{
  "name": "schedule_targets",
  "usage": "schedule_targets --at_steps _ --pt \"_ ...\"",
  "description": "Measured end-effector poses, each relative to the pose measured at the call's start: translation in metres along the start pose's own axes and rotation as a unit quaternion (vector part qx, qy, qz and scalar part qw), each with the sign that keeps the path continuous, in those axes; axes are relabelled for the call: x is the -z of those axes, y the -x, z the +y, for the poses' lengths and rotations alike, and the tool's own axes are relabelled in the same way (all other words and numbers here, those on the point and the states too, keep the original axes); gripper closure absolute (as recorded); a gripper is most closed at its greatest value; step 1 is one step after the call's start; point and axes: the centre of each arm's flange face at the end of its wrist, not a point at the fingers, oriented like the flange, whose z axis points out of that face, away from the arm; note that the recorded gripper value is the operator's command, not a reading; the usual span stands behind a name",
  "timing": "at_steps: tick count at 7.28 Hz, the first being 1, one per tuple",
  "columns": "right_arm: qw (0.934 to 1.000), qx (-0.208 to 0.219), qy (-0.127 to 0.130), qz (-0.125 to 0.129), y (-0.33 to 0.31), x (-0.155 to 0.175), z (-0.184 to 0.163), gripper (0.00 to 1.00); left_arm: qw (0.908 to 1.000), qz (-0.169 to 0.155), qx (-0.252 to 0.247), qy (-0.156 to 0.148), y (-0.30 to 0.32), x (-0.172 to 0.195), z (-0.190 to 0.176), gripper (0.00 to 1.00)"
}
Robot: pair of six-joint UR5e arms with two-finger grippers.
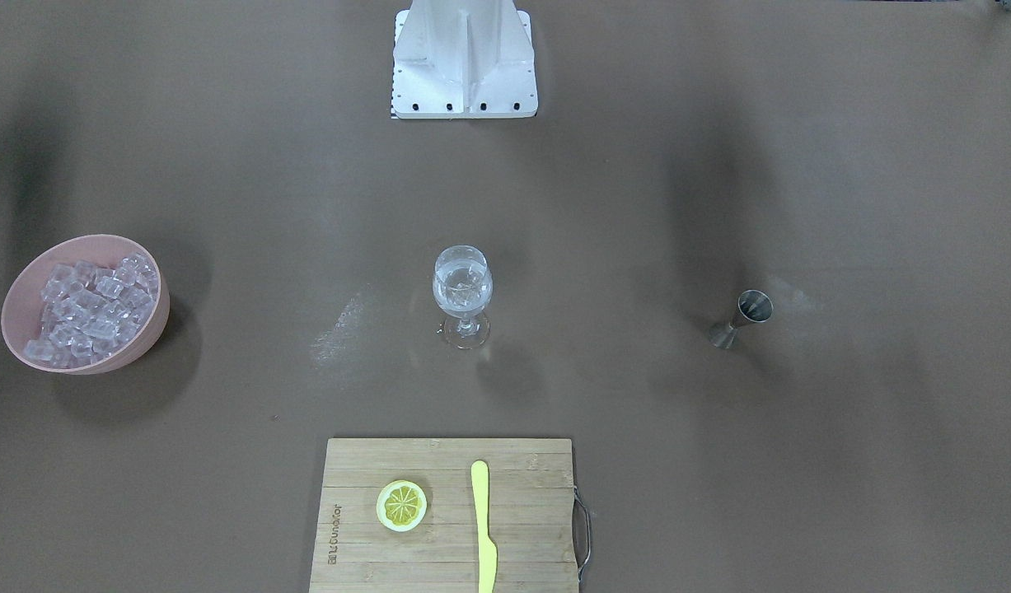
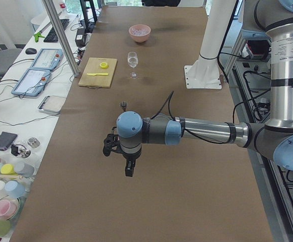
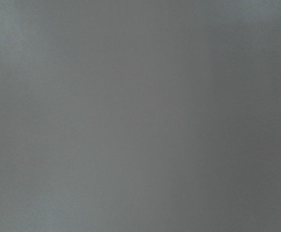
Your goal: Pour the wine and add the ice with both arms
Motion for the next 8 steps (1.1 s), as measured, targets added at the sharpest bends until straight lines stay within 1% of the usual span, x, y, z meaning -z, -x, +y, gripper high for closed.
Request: schedule_targets --at_steps 8 --pt "1.0 0.005 -0.004 -0.004 0.0055 0.004 -0.0035 0.0 1.0 0.001 0.006 0.006 0.0062 -0.0065 0.0006 0.02"
